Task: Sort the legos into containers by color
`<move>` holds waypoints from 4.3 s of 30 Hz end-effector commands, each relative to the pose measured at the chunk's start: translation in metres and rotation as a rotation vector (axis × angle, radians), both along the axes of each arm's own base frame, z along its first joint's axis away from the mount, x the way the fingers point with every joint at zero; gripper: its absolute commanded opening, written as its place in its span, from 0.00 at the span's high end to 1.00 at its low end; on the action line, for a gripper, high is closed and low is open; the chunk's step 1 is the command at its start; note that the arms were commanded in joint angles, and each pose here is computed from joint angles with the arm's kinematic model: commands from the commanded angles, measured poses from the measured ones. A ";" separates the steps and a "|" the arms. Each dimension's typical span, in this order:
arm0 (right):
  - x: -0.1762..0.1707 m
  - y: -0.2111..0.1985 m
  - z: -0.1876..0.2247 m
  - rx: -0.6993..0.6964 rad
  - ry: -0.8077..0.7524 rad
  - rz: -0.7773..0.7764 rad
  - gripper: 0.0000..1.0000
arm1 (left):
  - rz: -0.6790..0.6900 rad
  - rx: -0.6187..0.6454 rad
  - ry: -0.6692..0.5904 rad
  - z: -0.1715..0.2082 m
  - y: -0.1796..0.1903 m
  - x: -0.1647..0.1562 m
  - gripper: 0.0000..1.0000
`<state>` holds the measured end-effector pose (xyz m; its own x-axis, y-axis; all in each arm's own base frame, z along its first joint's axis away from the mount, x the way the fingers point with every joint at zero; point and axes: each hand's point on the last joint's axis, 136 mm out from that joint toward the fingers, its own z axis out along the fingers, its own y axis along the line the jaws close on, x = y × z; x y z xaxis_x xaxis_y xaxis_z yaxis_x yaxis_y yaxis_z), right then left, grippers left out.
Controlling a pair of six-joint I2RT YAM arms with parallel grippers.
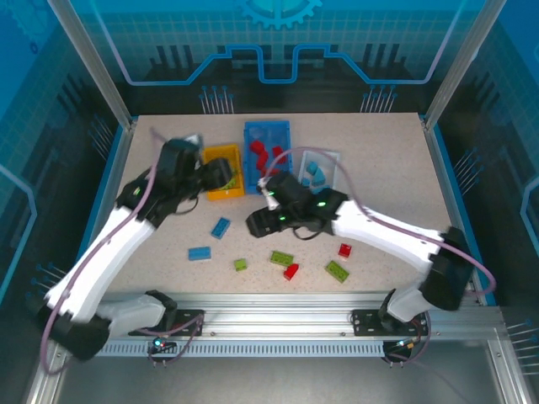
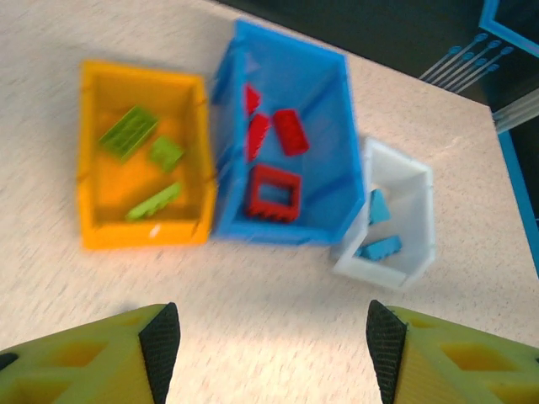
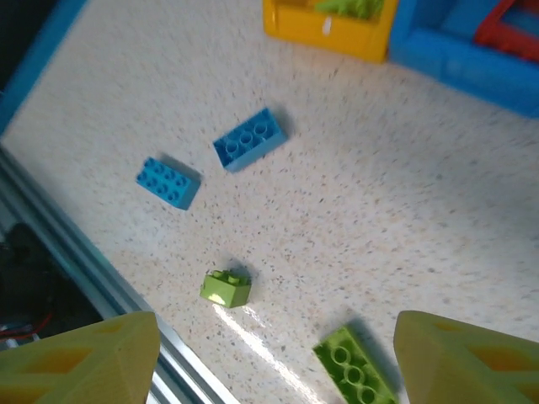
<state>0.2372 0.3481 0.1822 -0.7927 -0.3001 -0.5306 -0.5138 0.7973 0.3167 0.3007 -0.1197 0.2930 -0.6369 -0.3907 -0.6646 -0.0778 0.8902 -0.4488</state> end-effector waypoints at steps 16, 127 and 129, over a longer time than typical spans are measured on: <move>0.056 0.106 -0.120 -0.137 0.306 -0.549 0.21 | 0.262 -0.054 0.034 -0.050 0.098 -0.143 0.34; -0.037 -0.268 0.103 0.250 -0.134 -0.588 0.23 | -1.822 0.655 -0.498 -0.225 -0.357 -0.129 0.21; -0.042 -0.268 0.102 0.255 -0.128 -0.590 0.23 | -1.837 0.664 -0.489 -0.231 -0.359 -0.128 0.21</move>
<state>0.2089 0.0770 0.2930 -0.6734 0.3047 -0.6736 -0.0673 0.8821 0.4663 0.1701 -0.4649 0.0559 0.2565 0.7666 -0.5887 0.9657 -0.1774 0.1898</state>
